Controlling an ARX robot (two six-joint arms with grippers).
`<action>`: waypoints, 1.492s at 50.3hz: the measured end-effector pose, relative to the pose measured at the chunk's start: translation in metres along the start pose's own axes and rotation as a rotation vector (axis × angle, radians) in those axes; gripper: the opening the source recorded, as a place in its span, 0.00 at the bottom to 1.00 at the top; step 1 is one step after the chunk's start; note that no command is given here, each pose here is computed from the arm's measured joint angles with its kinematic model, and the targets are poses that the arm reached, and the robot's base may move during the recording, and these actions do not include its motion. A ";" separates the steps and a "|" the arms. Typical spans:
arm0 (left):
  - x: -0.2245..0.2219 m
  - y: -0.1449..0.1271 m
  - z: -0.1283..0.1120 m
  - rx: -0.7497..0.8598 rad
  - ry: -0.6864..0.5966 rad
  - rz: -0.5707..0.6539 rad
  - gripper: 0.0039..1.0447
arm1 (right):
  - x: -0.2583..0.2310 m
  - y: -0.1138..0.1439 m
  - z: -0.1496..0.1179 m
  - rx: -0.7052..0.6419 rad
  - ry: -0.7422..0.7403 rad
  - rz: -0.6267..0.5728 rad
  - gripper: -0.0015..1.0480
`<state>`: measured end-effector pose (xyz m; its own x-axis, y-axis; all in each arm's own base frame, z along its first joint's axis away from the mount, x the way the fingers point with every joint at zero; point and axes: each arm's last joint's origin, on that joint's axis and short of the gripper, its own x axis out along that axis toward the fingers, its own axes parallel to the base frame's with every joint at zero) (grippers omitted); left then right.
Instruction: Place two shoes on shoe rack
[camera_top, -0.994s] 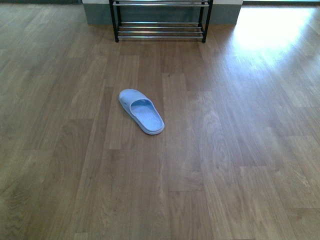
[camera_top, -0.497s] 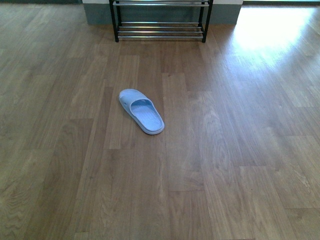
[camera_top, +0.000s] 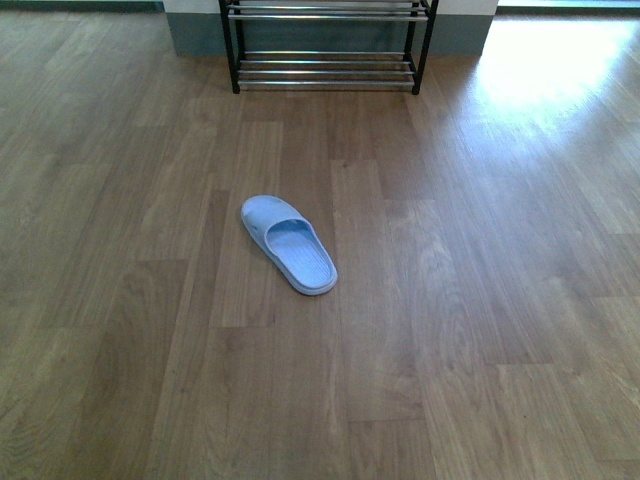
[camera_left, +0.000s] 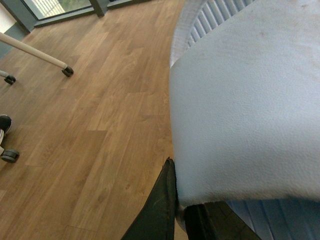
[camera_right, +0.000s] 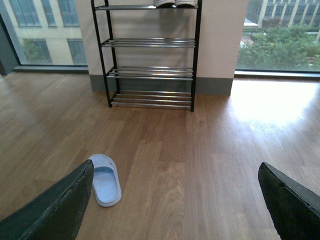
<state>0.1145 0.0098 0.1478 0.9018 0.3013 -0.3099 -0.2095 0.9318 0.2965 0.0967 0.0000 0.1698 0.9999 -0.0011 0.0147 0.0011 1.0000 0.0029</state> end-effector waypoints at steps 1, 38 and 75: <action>0.000 0.000 0.000 0.000 0.000 0.000 0.02 | 0.000 0.000 0.000 0.000 0.000 0.000 0.91; 0.000 0.000 0.000 0.002 -0.001 0.000 0.02 | 0.000 0.000 0.000 0.000 -0.001 0.000 0.91; 0.000 0.000 0.000 0.002 -0.001 -0.002 0.02 | 0.000 0.000 0.000 0.000 0.000 -0.001 0.91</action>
<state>0.1143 0.0096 0.1478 0.9027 0.2992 -0.3093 -0.2067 0.9319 0.2980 0.0967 -0.0001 0.1698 0.9999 -0.0019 0.0151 0.0019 1.0000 0.0025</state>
